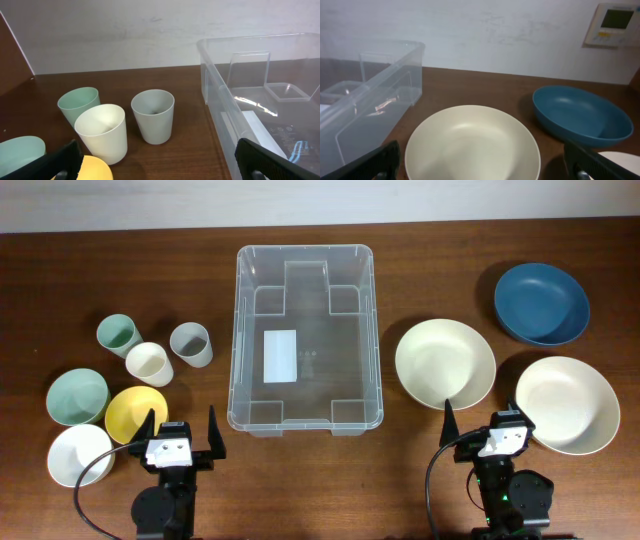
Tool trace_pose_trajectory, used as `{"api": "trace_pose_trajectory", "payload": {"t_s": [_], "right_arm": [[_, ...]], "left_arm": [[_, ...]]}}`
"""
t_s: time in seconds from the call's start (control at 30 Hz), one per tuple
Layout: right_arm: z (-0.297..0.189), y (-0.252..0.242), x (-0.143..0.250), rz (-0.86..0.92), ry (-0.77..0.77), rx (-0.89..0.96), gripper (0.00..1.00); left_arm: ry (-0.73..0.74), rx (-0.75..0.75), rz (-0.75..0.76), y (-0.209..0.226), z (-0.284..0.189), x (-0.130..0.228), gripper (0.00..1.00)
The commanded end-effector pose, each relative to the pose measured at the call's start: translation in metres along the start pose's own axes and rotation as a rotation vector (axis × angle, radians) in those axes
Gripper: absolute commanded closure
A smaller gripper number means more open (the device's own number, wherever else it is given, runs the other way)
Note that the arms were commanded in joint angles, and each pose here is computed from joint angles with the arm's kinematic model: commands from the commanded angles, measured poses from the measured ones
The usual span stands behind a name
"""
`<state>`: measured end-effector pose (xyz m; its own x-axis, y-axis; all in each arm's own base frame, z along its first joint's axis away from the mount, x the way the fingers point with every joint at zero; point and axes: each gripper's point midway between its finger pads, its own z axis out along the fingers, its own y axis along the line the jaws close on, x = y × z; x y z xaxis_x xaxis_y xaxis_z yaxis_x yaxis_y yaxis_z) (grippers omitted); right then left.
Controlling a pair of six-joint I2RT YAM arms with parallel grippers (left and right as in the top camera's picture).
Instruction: Pack container
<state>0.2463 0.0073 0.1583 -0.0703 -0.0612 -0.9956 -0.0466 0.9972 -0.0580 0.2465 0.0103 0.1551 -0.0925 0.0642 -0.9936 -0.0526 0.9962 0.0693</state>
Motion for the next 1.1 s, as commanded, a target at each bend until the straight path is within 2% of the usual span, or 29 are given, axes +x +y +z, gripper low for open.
{"api": "trace_pose_trajectory", "payload": {"t_s": [0.0,0.1,0.2,0.4,0.5,0.63,0.8,0.93,1.07], "right_arm": [[-0.001,-0.003,-0.002,0.067,-0.007,0.02,0.01],[-0.004,-0.004,-0.02,0.097,-0.038,0.023,0.01],[-0.006,-0.006,-0.043,0.107,-0.059,0.023,0.01],[0.0,-0.01,-0.09,0.152,-0.005,0.026,0.01],[0.017,-0.011,-0.103,0.154,0.095,0.029,0.01],[0.047,-0.012,-0.102,0.16,0.343,0.028,0.01],[0.082,-0.012,-0.09,0.156,0.647,0.03,0.01],[0.107,-0.013,-0.083,0.157,0.781,0.031,0.01],[0.129,-0.021,-0.071,0.118,0.837,0.026,0.01]], "left_arm": [[-0.005,-0.03,0.018,0.006,0.0,-0.001,0.01],[-0.057,-0.032,-0.049,0.007,-0.001,-0.014,0.01],[-0.029,-0.03,-0.134,0.007,-0.003,-0.015,0.01],[0.029,-0.084,-0.13,0.018,-0.01,-0.046,0.01],[0.093,-0.1,-0.123,0.022,-0.008,-0.064,0.01],[0.228,-0.105,-0.108,0.023,0.011,-0.082,0.01],[0.455,-0.069,-0.092,0.016,0.044,-0.083,0.01],[0.64,-0.042,-0.083,0.01,0.063,-0.079,0.01],[0.725,-0.041,-0.076,0.009,0.079,-0.079,0.01]]}}
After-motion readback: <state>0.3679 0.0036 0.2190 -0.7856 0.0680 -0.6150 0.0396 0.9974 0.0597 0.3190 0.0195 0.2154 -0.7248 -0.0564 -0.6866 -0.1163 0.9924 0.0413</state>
